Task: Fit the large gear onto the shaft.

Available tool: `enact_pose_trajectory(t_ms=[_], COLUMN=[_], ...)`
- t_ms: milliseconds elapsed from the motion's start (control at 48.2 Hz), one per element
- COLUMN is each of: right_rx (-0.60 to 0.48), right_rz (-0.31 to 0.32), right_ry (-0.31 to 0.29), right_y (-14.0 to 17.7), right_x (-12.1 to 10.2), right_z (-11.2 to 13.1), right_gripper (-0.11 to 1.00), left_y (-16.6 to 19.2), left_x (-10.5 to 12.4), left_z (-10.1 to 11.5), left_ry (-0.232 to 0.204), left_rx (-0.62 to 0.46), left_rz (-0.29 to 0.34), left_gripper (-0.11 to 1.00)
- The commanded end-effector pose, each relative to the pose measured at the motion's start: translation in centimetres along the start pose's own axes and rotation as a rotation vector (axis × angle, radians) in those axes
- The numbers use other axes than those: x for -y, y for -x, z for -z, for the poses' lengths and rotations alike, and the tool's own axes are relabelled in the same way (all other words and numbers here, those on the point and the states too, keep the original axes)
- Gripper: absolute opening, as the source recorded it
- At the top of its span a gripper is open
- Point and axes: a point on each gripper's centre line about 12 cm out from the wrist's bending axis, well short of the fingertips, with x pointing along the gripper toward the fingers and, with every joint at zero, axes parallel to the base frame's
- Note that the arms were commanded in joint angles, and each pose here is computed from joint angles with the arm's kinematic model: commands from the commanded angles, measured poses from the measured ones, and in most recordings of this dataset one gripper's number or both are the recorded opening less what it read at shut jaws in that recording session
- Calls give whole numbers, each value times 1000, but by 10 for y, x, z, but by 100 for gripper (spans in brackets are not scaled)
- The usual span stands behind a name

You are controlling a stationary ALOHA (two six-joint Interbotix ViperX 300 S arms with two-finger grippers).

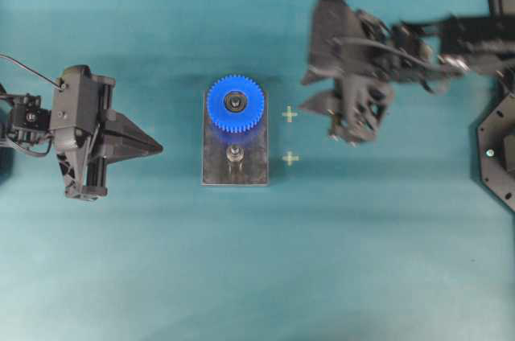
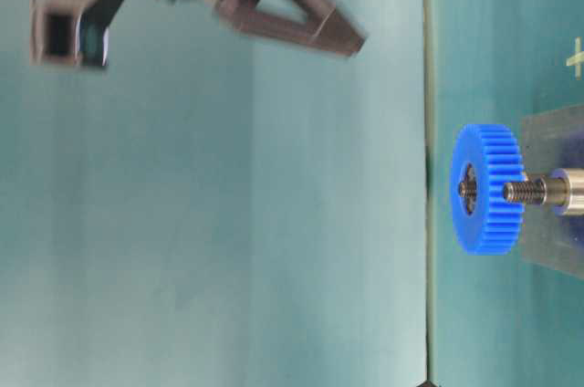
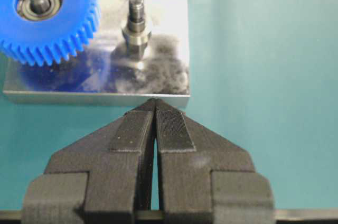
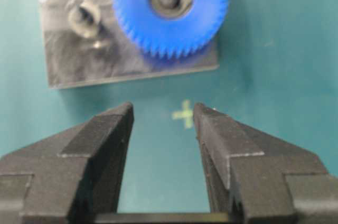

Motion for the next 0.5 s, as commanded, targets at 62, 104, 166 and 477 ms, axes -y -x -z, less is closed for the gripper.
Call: enact_pose_trajectory(t_ms=[62,104,166,477], right_rx=[103,132,175,148], right_rz=[-8,-9,-8,-43], right_ry=[18,23,30,11], right_y=[7,8,9,-12], right_x=[-9,-10,-12,-27], right_z=[11,14,18,63], right_gripper=[49,49,49,50], left_y=[0,0,0,0], left_x=[0,0,0,0], left_z=[-11,-11,-12,-13], left_ry=[-2,-1,10,11], left_rx=[35,37,38,41], left_rz=[1,1,1,1], left_gripper=[0,0,0,0])
